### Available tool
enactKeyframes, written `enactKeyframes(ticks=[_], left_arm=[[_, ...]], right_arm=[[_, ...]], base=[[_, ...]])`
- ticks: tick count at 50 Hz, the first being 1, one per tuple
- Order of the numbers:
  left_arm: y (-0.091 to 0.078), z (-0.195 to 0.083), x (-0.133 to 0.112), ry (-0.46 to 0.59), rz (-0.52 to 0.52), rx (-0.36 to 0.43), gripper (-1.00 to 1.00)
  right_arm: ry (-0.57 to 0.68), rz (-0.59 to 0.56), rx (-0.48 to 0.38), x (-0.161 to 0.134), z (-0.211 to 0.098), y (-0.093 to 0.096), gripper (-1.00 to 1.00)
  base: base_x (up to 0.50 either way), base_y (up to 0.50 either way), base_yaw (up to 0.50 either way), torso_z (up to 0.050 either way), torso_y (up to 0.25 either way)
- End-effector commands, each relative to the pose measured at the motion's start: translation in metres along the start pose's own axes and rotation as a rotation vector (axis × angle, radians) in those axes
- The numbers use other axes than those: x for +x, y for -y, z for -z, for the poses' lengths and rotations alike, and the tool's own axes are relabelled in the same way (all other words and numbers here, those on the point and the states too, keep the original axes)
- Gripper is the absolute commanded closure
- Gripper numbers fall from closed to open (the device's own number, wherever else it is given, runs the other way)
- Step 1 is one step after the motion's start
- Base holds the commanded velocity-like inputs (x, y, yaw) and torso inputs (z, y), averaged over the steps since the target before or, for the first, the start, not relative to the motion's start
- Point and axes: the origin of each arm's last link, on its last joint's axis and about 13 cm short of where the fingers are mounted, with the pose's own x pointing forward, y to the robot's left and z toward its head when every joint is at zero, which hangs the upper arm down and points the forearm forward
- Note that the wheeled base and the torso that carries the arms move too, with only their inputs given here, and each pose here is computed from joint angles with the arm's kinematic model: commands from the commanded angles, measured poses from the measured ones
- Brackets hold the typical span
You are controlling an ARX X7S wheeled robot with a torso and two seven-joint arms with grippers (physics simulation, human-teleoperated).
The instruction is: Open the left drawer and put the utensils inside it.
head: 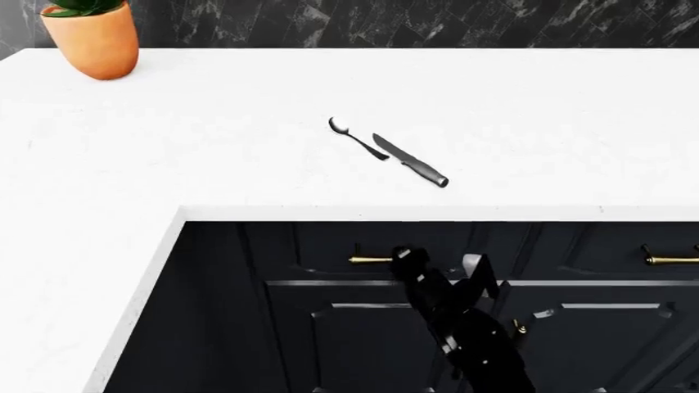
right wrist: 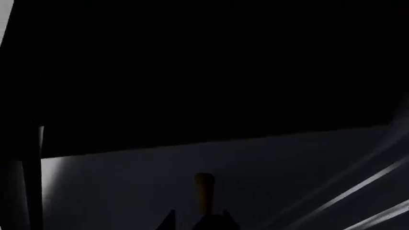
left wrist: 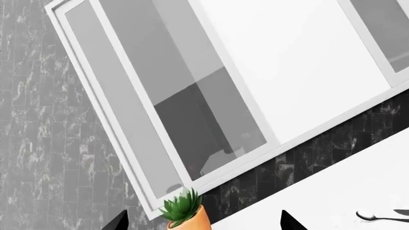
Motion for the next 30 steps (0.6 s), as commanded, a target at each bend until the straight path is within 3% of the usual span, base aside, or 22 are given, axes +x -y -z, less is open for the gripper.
enactKeyframes(ticks=[1, 11, 17, 23, 30], left_arm=[[0.0, 0.0, 0.0, 0.003, -0.005, -0.001, -1.0], [0.0, -0.001, 0.0, 0.011, -0.002, -0.002, -1.0], [0.0, -0.001, 0.0, 0.018, 0.001, -0.001, -1.0], [-0.001, -0.001, 0.0, 0.02, 0.001, 0.0, -1.0], [-0.001, -0.001, 0.0, 0.025, 0.003, 0.002, -1.0]], right_arm=[[-0.031, 0.045, -0.03, -0.002, 0.004, 0.005, 1.0], [0.032, 0.158, 0.059, -0.006, 0.002, 0.011, 1.0], [0.06, 0.233, 0.078, -0.013, 0.005, 0.024, 1.0], [0.036, 0.245, 0.05, -0.022, 0.009, 0.033, 1.0], [0.016, 0.222, 0.022, -0.054, 0.018, 0.025, 1.0]], base=[[0.0, 0.0, 0.0, 0.0, 0.0], [0.0, 0.0, 0.0, 0.0, 0.0], [0.0, 0.0, -0.01, 0.0, 0.0], [0.0, 0.0, -0.01, 0.0, 0.0], [0.0, -0.01, -0.01, -0.002, 0.0]])
